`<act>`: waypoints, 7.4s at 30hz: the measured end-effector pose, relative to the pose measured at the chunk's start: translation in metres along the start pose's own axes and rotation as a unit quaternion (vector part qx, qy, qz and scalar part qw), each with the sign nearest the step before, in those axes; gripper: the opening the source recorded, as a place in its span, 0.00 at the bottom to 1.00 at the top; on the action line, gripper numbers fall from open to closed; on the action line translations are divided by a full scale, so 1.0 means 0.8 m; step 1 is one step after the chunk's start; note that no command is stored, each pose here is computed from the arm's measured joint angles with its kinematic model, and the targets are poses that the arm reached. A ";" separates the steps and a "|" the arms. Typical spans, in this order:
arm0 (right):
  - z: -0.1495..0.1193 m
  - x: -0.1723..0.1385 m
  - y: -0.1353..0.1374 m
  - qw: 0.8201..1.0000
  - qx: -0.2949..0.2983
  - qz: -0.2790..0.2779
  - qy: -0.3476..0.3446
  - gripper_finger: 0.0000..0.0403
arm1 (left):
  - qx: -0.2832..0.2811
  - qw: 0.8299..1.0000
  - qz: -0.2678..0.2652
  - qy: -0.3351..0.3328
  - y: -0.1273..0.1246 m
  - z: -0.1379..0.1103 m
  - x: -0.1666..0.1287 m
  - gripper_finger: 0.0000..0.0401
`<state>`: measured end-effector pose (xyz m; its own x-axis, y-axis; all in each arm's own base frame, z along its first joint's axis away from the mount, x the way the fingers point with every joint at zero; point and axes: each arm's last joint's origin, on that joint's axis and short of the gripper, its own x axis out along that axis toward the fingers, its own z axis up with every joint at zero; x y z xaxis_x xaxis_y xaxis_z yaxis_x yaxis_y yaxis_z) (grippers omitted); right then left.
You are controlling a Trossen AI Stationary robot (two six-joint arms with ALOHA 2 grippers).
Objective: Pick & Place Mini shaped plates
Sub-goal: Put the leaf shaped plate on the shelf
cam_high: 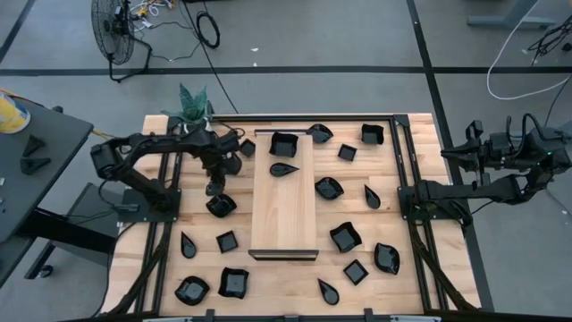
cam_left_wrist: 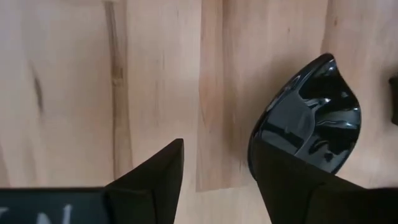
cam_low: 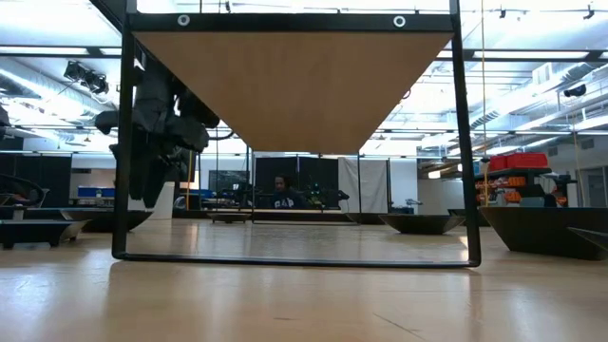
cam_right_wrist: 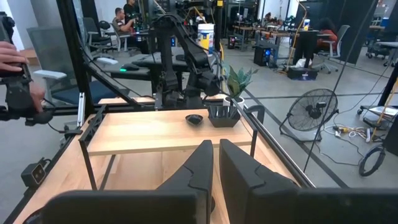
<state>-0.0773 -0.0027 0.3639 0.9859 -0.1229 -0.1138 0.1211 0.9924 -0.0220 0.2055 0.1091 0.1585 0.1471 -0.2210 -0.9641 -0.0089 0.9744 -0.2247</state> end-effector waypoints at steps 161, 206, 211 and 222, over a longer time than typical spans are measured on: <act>0.000 0.000 0.000 1.000 0.000 0.000 0.000 0.08 | 0.109 0.993 0.039 -0.010 -0.057 -0.002 0.031 0.02; 0.000 0.000 0.000 1.000 0.000 0.000 0.000 0.08 | 0.071 0.995 0.049 -0.046 -0.090 0.065 -0.183 0.00; 0.000 0.000 0.000 1.000 0.000 0.000 0.000 0.08 | 0.074 0.993 0.036 -0.085 -0.109 0.080 -0.196 0.00; 0.000 0.000 0.000 1.000 0.000 0.000 0.000 0.08 | 0.099 0.977 -0.011 -0.187 -0.117 0.133 -0.190 0.00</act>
<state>-0.0772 -0.0027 0.3639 0.9858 -0.1227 -0.1146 0.1209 0.9924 -0.0223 0.2895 0.0556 0.3411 0.4966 -0.2467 -0.8322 0.1834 0.9669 -0.1772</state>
